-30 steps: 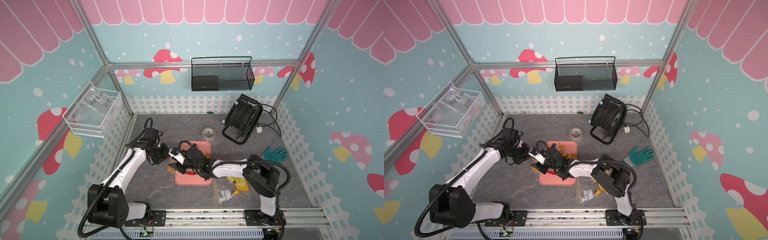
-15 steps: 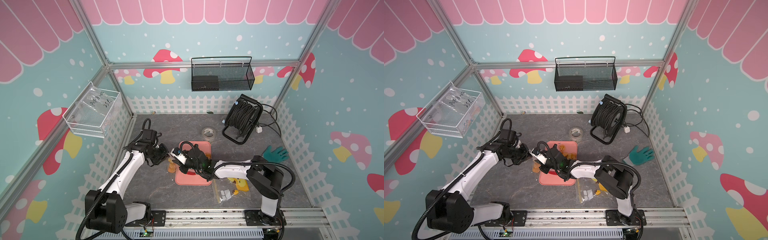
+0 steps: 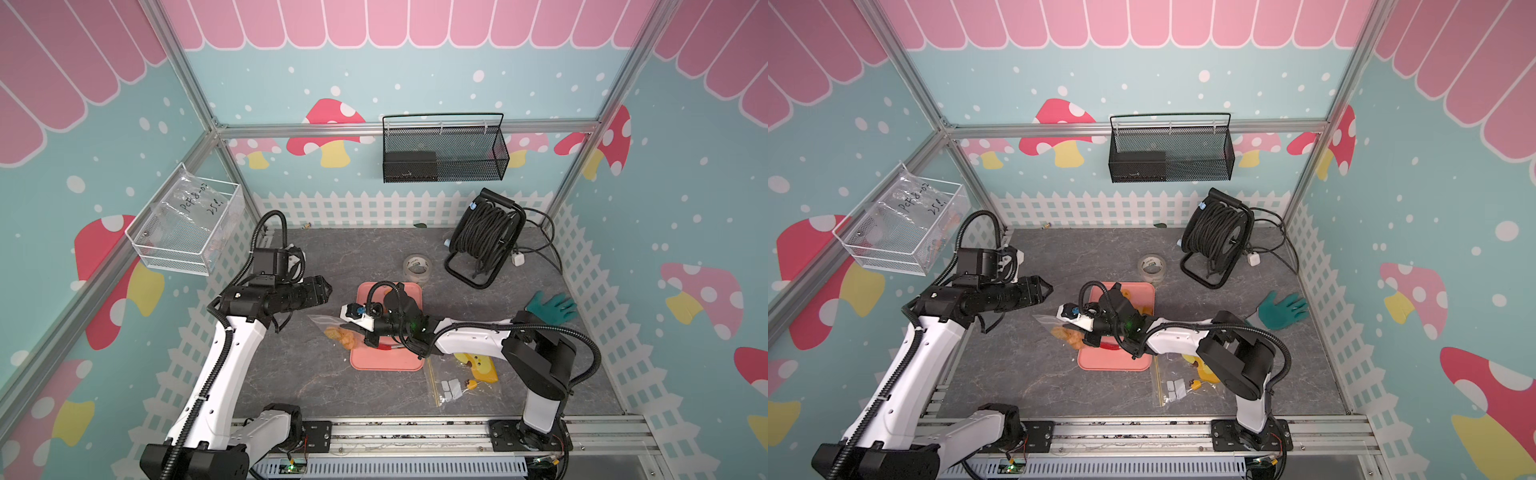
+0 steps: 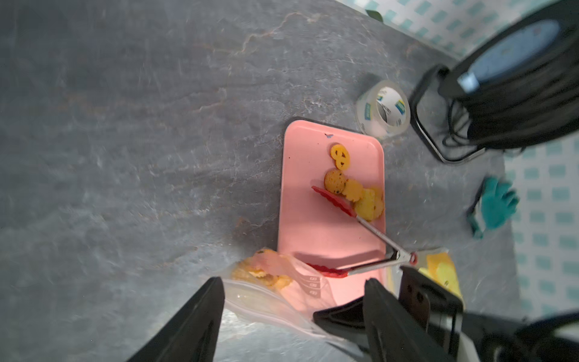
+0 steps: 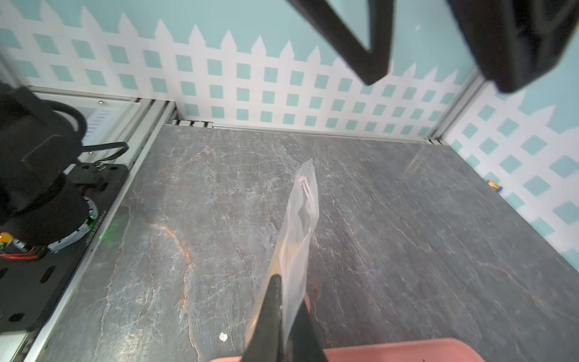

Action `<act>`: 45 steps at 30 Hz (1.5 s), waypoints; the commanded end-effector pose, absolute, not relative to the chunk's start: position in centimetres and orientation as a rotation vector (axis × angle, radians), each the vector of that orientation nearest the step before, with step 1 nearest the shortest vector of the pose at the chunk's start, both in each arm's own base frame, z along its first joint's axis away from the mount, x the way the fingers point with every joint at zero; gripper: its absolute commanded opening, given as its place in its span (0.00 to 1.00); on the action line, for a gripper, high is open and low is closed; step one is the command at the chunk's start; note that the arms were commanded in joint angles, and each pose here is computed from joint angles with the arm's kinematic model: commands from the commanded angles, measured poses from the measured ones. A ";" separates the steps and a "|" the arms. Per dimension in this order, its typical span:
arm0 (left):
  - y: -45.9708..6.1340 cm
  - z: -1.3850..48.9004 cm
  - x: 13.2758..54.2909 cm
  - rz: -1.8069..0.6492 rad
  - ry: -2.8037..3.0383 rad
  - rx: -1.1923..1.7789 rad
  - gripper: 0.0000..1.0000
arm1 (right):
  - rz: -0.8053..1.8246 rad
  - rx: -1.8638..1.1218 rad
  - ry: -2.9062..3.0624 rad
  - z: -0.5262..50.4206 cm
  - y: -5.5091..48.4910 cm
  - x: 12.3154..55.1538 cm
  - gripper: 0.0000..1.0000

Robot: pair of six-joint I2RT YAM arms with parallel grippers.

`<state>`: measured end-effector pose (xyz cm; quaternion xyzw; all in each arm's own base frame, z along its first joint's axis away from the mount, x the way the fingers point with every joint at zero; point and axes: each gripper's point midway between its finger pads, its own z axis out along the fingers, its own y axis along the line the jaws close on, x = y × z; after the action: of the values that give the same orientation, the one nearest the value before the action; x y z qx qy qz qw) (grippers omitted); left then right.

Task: Put the cookies into a resealable bag to prevent moisture
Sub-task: Close the ziploc bag at the center of the board.

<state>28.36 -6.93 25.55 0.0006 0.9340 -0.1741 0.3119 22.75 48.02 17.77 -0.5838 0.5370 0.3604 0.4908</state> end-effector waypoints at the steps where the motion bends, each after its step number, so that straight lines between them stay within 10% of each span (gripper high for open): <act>1: -8.9 25.5 25.7 -0.477 2.444 0.545 0.69 | 0.987 -1.484 1.098 19.4 47.8 20.5 0.00; 15: -11.9 19.7 19.6 -0.524 2.075 1.470 0.67 | 1.048 -1.549 1.079 17.3 46.7 20.3 0.00; 45: -14.5 15.5 20.6 -0.678 2.044 1.477 0.28 | 1.234 -1.518 1.194 16.9 45.3 21.7 0.00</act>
<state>21.62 -14.02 16.13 0.5428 0.7586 -0.2270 0.2798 21.48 44.74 15.53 -0.6028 0.4931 0.4806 0.4032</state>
